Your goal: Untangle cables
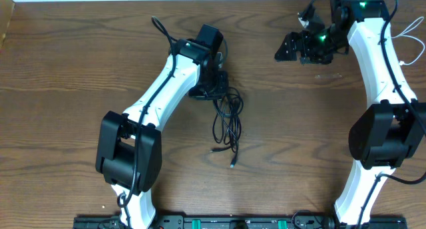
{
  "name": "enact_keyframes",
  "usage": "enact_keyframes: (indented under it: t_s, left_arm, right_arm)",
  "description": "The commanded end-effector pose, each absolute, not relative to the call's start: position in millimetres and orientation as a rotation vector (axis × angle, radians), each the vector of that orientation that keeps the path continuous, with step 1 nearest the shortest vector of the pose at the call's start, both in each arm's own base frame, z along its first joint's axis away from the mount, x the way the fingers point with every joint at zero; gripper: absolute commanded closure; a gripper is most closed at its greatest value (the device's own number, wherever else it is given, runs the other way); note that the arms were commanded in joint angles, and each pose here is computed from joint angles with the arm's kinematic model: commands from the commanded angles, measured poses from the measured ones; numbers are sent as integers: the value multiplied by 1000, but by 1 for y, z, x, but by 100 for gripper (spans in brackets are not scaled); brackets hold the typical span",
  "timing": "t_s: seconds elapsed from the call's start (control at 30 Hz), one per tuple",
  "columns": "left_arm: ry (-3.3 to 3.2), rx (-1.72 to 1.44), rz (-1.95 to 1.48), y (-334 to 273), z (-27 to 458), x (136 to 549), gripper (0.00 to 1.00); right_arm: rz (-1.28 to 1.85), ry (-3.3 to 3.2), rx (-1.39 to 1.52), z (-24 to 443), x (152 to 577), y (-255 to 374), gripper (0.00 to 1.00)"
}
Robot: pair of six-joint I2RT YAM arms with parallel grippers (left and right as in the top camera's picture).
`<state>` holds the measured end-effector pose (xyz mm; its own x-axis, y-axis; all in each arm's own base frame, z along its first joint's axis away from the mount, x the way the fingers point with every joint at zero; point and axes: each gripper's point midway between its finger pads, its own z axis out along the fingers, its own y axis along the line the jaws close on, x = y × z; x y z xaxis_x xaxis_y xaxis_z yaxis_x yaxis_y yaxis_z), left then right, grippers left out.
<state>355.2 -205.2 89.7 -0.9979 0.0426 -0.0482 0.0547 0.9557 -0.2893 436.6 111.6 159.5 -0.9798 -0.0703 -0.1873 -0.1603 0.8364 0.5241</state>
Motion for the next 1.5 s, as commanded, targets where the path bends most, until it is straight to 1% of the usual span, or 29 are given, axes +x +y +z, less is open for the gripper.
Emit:
enact_keyframes:
  t_s: [0.0, 0.13, 0.27, 0.47, 0.57, 0.77, 0.9, 1.0, 1.07, 1.17, 1.23, 1.3, 1.4, 1.47]
  left_arm:
    - [3036, 107, -530, -213, 95, 360, 92]
    - [2921, 120, -676, -224, 128, 375, 93]
    - [2748, 140, -776, -229, 182, 387, 92]
    - [2569, 113, -833, -228, 243, 387, 92]
    - [2510, 94, -859, -228, 262, 388, 92]
    - [2497, 80, -848, -228, 264, 391, 92]
    - [2520, 36, -751, -216, 256, 393, 92]
    - [2520, 34, -746, -215, 256, 394, 92]
    - [2517, 29, -735, -214, 255, 395, 92]
    - [2515, 12, -690, -208, 254, 398, 92]
    - [2514, 8, -681, -207, 254, 398, 92]
    - [2513, 4, -668, -206, 253, 399, 92]
    - [2515, 1, -665, -205, 252, 400, 92]
    - [2519, 0, -664, -206, 250, 400, 92]
  right_arm:
    - [848, 2862, -192, 161, 432, 120, 8]
    - [871, 2867, -225, 162, 428, 131, 9]
    - [976, 2842, -273, 168, 422, 153, 9]
    - [1256, 2733, -330, 192, 414, 189, 12]
    - [1284, 2738, -307, 194, 413, 201, 13]
    - [1309, 2698, -282, 200, 422, 226, 13]
    - [1391, 2637, -283, 211, 426, 234, 13]
    - [1401, 2633, -287, 212, 426, 234, 13]
    - [1349, 2660, -266, 206, 428, 230, 15]
    - [1191, 2736, -152, 191, 436, 211, 15]
    - [1158, 2745, -121, 188, 440, 204, 15]
    - [1229, 2706, -152, 195, 440, 207, 14]
    - [1408, 2567, -331, 217, 434, 223, 14]
    - [1416, 2561, -361, 217, 431, 229, 13]
